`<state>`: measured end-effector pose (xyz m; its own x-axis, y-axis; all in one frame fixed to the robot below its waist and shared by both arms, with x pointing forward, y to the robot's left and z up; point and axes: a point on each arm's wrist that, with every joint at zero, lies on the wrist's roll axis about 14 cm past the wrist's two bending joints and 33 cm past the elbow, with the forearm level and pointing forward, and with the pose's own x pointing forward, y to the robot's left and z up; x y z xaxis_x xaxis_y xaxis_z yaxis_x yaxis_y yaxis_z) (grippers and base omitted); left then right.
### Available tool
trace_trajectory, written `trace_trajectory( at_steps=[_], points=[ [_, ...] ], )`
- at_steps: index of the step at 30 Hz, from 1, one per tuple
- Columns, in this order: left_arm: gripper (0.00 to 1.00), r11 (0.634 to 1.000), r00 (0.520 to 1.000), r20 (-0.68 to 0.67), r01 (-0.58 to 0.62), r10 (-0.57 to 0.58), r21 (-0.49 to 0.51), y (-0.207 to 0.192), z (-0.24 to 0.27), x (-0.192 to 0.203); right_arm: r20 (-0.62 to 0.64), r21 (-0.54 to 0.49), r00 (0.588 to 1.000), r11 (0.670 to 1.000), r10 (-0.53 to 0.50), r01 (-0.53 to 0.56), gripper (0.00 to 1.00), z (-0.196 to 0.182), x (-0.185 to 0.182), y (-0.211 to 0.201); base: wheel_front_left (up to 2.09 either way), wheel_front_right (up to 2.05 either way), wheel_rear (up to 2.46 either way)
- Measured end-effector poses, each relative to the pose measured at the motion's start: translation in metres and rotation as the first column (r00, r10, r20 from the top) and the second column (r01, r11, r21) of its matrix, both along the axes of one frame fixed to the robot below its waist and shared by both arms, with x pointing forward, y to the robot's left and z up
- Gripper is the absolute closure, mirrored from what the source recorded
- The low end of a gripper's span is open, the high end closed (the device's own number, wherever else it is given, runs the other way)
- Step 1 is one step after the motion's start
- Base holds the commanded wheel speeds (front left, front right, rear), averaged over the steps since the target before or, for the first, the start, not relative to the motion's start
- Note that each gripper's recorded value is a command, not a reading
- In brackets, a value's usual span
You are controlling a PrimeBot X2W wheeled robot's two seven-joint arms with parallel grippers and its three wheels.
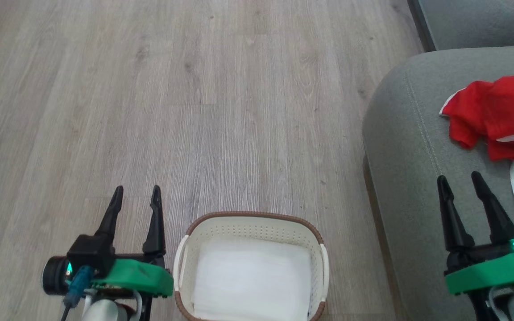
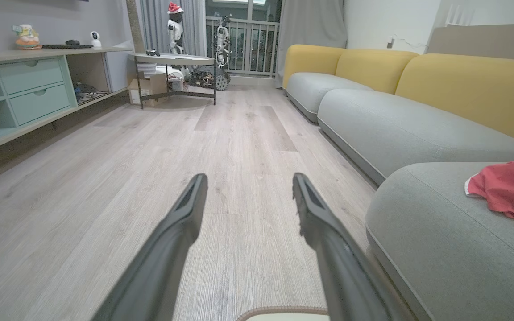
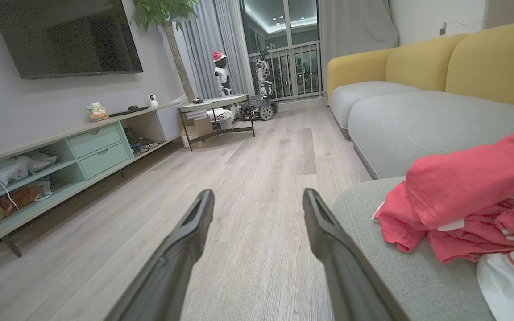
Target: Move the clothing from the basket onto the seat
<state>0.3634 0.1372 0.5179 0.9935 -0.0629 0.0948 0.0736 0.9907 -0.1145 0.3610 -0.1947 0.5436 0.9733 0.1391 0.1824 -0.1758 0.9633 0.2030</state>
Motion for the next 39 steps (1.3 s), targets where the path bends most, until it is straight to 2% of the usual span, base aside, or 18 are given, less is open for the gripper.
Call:
trace_trajectory(
  at_steps=[11, 26, 27, 34, 39],
  points=[
    [0.0, 0.999, 0.999, 0.021, 0.029, -0.03, 0.04, 0.0, 0.003, 0.002, -0.017, 0.007, 1.0, 1.0, -0.016, 0.016, 0.0, -0.006, -0.006, -0.001, 0.0, 0.0, 0.0],
    [0.0, 0.999, 0.999, 0.018, 0.032, -0.033, 0.03, 0.0, 0.001, 0.005, -0.031, 0.006, 0.999, 1.0, -0.022, 0.022, 0.0, -0.011, -0.008, -0.002, 0.0, 0.0, 0.0],
    [1.0, 0.999, 0.999, 0.013, 0.039, -0.039, 0.019, -0.001, 0.0, 0.005, -0.031, 0.006, 0.999, 1.0, -0.022, 0.022, 1.0, -0.011, -0.008, -0.003, 0.0, 0.0, 0.0],
    [1.0, 0.999, 0.987, -0.16, 0.034, -0.031, 0.014, 0.002, -0.053, -0.016, -0.161, 0.032, 0.987, 0.999, -0.025, 0.031, 1.0, -0.052, -0.018, 0.002, 0.0, 0.0, 0.0],
    [1.0, 0.999, 0.983, -0.18, 0.017, -0.024, -0.042, 0.005, -0.056, -0.016, -0.181, 0.082, 0.983, 0.996, -0.028, 0.043, 1.0, -0.055, -0.018, 0.001, 0.0, 0.0, 0.0]
  ],
)
